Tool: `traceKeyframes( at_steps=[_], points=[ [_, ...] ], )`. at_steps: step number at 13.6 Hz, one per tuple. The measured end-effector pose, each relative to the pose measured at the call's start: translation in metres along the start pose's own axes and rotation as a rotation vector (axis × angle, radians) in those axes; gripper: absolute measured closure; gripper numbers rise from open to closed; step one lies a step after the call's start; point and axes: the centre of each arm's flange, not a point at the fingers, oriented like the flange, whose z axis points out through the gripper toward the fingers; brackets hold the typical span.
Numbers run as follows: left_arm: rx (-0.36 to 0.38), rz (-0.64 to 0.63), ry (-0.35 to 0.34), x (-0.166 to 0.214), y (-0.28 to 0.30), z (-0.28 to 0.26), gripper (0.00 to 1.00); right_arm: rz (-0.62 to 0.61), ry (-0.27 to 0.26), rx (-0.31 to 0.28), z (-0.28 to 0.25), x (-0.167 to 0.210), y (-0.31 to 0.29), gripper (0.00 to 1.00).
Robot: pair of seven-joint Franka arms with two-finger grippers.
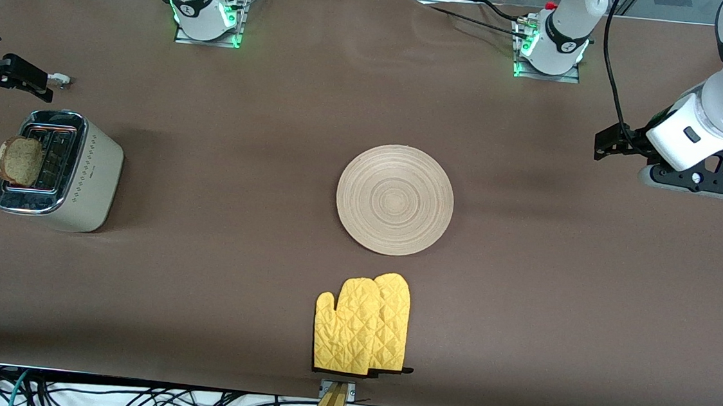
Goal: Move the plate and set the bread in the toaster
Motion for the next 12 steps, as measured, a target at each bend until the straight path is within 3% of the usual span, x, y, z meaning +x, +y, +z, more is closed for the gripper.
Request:
traceKeyframes(
  at_steps=[12],
  points=[
    [0.0,0.0,0.0,0.0,-0.0001,0.0,0.0,-0.001,-0.011,0.002,0.0068,0.0053,0.0006,0.0]
  ],
)
